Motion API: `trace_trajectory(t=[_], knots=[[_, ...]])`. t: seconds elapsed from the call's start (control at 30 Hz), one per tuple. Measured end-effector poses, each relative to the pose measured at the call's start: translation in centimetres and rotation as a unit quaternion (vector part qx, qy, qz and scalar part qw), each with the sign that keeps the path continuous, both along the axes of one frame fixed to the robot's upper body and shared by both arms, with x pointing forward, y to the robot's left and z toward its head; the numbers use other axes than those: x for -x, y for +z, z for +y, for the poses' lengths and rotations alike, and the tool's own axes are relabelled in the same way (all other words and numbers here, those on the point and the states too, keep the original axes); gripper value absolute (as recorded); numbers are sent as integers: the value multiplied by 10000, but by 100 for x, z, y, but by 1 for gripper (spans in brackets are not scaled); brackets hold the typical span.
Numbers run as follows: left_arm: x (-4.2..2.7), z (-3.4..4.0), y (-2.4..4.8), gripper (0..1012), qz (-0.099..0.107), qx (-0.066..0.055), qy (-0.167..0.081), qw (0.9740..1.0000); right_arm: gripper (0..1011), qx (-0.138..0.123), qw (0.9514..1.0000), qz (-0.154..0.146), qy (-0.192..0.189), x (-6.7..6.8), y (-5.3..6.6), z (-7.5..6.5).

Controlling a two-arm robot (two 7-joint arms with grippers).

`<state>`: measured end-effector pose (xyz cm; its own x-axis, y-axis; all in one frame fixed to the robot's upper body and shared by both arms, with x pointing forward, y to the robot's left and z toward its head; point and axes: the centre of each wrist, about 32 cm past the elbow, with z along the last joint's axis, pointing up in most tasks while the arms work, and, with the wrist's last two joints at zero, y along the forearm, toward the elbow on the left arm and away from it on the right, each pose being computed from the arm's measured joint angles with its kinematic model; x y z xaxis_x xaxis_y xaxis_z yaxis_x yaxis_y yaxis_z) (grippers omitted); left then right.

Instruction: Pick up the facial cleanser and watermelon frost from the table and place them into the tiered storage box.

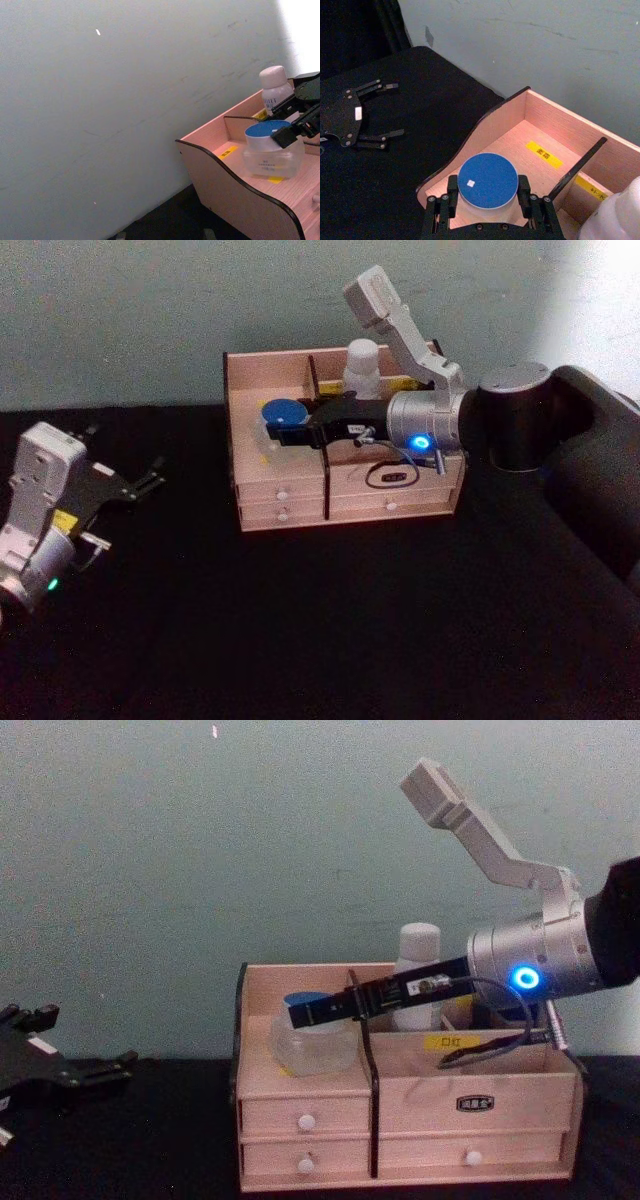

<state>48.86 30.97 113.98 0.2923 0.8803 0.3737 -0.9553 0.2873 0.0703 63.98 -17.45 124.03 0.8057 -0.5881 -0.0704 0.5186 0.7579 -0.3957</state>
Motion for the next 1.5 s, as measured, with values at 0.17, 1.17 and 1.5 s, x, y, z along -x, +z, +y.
trace_trajectory(t=[0.17, 1.17, 1.5], knots=[[0, 0, 0, 1001, 0, 0, 0, 10000, 712, 12, 10000, 11, 3, -5, -15, 12], [0, 0, 0, 1001, 0, 0, 0, 10000, 1003, 43, 10000, 23, -8, -2, -25, 8], [0, 0, 0, 1001, 0, 0, 0, 10000, 1000, 38, 10000, 17, -7, -3, -22, 8]])
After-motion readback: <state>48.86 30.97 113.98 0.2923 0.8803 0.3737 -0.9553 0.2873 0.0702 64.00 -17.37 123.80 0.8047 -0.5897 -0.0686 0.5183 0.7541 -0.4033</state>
